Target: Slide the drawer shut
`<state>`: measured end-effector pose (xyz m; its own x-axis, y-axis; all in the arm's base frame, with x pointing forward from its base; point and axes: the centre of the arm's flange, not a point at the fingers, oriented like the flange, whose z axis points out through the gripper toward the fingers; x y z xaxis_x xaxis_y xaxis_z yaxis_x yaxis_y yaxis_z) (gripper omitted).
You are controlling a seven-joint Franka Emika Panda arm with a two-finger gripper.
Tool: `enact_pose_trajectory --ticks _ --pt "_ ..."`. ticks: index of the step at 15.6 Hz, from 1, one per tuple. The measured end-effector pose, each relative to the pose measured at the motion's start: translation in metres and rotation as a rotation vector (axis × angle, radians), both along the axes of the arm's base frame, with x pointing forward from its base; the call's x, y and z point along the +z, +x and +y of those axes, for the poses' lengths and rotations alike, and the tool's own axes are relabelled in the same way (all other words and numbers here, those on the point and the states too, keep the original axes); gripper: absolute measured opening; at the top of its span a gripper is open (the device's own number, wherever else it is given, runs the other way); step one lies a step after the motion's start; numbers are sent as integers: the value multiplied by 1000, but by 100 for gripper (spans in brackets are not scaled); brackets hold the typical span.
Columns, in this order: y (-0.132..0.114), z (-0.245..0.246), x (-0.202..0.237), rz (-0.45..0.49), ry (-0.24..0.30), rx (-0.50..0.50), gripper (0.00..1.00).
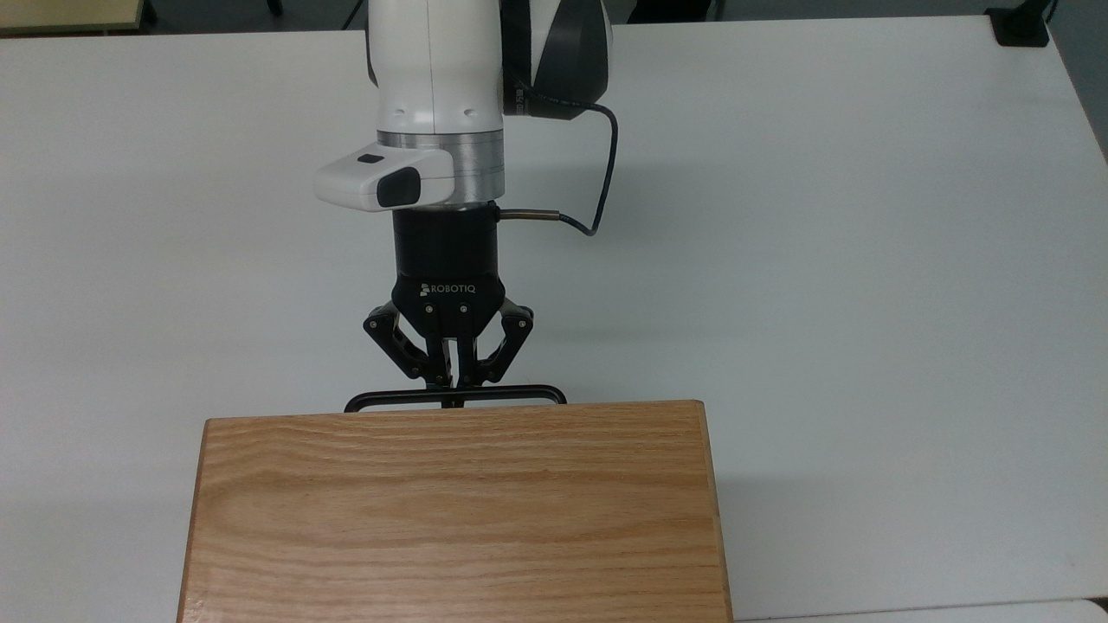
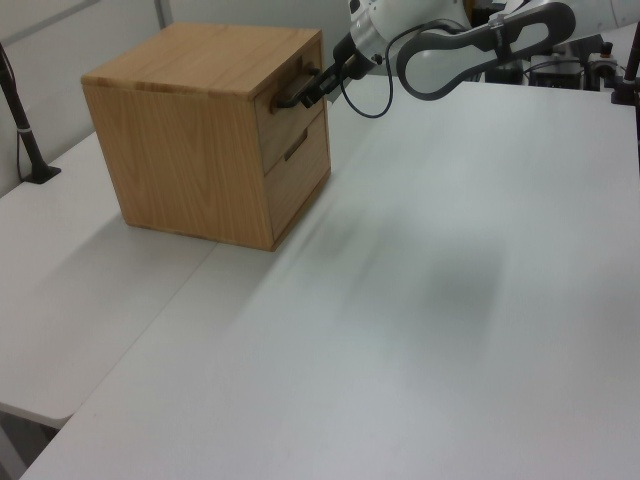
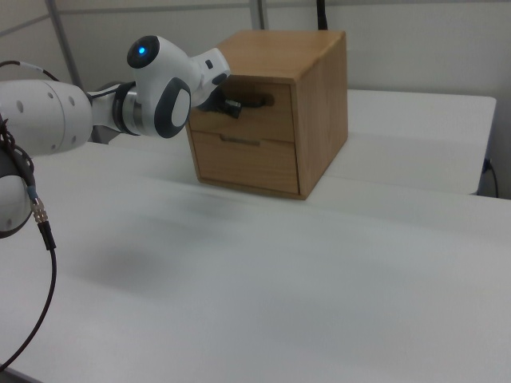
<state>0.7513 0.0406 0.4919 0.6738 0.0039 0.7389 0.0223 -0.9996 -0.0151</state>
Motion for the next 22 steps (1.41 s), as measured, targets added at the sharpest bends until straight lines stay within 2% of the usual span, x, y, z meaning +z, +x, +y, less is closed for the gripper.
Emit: enact_pose_trajectory --ticks 5,7,10,15,19,21,22 --pt "-1 0 0 3 -3 2 4" --pt "-8 -1 0 49 -5 1 4" --pt "-36 -4 2 231 -13 -4 4" --pt "-109 -10 47 561 -26 -12 4" --pt "-163 -14 83 750 -39 -16 4" --pt "-184 -16 96 810 -45 -18 5" --pt "-191 -16 100 826 -46 -19 14"
